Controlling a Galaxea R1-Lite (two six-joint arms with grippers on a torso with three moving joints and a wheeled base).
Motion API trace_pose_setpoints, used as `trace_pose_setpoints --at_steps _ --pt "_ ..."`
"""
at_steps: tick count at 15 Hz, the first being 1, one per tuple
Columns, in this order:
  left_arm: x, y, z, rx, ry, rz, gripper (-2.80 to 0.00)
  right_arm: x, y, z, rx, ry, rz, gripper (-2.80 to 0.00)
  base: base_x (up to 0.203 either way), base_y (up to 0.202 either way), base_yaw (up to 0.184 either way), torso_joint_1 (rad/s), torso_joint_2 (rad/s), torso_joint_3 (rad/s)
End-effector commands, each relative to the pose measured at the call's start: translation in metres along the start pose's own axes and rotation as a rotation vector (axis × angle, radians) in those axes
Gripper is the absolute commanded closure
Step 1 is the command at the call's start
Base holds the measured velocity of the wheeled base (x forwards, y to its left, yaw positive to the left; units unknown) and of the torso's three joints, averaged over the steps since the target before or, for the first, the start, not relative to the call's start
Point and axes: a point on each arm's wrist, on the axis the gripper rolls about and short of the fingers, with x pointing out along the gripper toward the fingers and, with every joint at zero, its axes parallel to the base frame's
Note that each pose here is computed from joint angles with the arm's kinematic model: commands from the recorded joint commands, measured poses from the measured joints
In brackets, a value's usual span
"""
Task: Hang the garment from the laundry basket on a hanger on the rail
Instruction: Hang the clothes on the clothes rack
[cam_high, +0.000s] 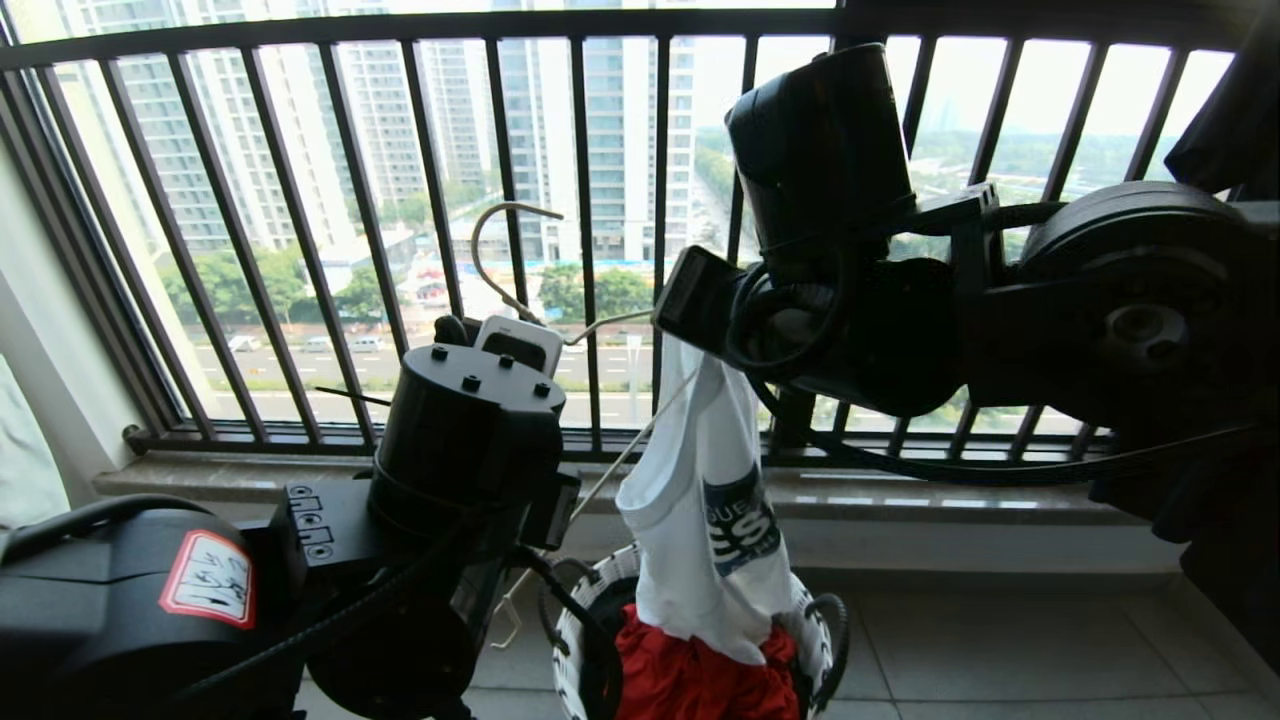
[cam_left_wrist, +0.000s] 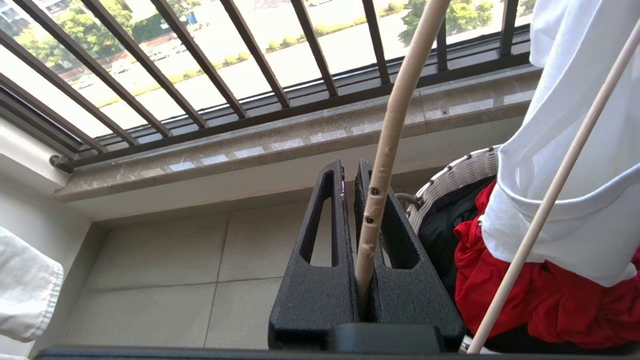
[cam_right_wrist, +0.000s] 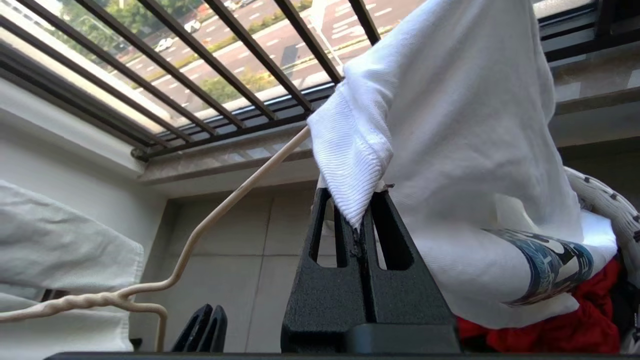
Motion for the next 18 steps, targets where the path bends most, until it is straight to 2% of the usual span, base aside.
trace_pose_setpoints --at_steps 1,3,6,8,10,12,14,15,18 --pt "0.004 0.001 0.000 -0.005 0.004 0.015 0.00 -0.018 0.002 0.001 -0.011 0.052 0.048 0.00 0.000 0.000 0.000 0.000 0.00 0.000" --pt "0.007 0.000 0.000 -0.015 0.006 0.020 0.00 -0.031 0.002 -0.005 -0.052 0.121 0.097 0.00 0.000 0.000 0.000 0.000 0.00 0.000" --pt "0.005 0.002 0.003 -0.036 -0.003 0.007 0.00 -0.037 -0.003 -0.014 -0.165 0.187 0.140 0.00 0.000 0.000 0.000 0.000 0.00 0.000" --pt "0.003 0.003 0.005 -0.070 -0.006 -0.044 0.00 -0.040 -0.008 -0.016 -0.216 0.214 0.166 0.00 0.000 0.000 0.000 0.000 0.00 0.000" --pt "0.003 0.001 0.004 -0.082 0.000 -0.116 0.00 -0.044 -0.009 -0.015 -0.231 0.212 0.176 0.00 0.000 0.000 0.000 0.000 0.00 0.000" --pt "0.002 -0.003 0.001 -0.109 0.010 -0.134 0.00 -0.044 -0.008 -0.014 -0.222 0.193 0.194 0.00 0.000 0.000 0.000 0.000 0.00 0.000" --pt "0.006 -0.010 -0.007 -0.083 0.033 -0.135 0.00 -0.047 -0.006 -0.012 -0.211 0.172 0.216 0.00 0.000 0.000 0.000 0.000 0.00 0.000" --pt "0.009 -0.013 -0.009 -0.088 0.028 -0.136 0.00 -0.049 -0.004 -0.012 -0.220 0.172 0.226 0.00 0.000 0.000 0.000 0.000 0.00 0.000" --pt "0.002 -0.025 -0.010 -0.145 -0.053 -0.201 0.00 -0.057 0.006 -0.020 -0.258 0.170 0.282 0.00 0.000 0.000 0.000 0.000 0.00 0.000"
